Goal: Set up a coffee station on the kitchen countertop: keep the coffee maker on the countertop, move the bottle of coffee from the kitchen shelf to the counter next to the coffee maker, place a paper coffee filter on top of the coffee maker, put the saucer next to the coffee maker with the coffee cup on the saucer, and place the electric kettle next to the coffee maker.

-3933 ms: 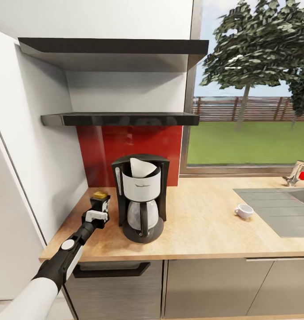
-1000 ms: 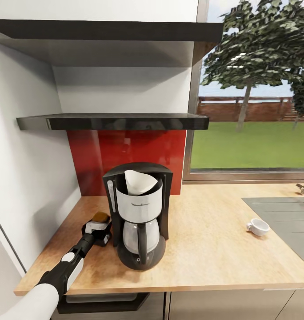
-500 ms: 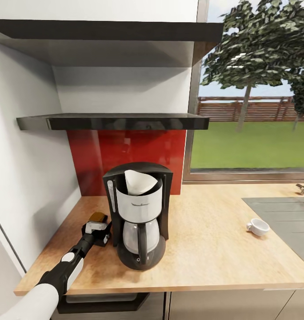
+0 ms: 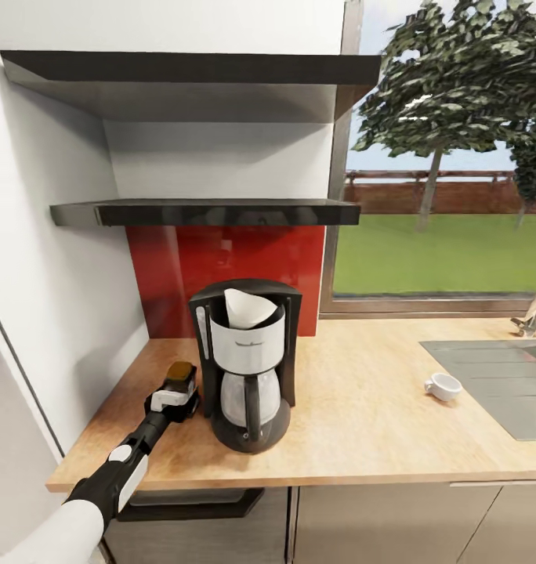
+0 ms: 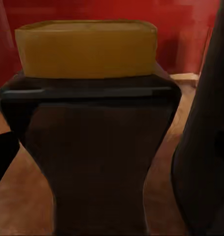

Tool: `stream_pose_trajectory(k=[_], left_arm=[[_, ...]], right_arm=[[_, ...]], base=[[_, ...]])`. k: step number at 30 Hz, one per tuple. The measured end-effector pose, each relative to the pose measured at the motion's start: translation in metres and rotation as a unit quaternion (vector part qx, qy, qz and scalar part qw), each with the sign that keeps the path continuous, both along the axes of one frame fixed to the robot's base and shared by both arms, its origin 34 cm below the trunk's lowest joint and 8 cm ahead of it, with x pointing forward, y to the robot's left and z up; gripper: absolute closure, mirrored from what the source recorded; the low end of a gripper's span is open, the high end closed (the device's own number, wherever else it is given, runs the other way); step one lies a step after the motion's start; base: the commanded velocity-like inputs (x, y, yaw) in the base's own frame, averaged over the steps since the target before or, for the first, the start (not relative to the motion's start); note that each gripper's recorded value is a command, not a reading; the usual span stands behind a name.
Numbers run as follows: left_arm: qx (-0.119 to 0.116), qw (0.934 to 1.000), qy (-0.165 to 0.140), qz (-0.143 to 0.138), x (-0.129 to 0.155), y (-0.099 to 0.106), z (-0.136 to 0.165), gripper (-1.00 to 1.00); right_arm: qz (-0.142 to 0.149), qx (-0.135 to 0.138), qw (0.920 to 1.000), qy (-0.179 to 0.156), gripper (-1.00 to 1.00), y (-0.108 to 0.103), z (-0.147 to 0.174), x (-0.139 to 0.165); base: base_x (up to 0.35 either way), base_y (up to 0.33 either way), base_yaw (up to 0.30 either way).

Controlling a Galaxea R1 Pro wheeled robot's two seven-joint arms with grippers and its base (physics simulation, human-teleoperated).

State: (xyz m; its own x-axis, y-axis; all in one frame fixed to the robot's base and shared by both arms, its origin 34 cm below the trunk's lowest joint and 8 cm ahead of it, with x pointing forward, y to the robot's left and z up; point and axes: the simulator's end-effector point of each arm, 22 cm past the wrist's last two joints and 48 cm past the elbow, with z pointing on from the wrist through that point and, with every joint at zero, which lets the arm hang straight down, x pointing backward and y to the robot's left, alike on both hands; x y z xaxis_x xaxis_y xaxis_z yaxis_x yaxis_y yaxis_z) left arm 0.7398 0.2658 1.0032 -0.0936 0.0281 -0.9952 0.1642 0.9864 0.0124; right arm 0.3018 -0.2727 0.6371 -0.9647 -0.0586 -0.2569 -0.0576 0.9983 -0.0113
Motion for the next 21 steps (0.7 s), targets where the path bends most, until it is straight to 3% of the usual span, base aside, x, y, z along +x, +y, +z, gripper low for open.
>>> stream_pose_trajectory(k=[17,21], left_arm=[[0.002,1.0,0.001,0.0,-0.004,0.002,-0.003,-1.0],[0.007,0.9997,-0.023,-0.012,-0.019,-0.003,0.005,-1.0]], right_arm=[[0.0,0.0,1.0,0.0,-1.0,0.0,0.0,0.0],[0.0,0.001,1.0,-0.001,-1.0,0.001,0.0,0.001]], base=[[-0.337,0.0,0.0],[-0.326,0.0,0.0]])
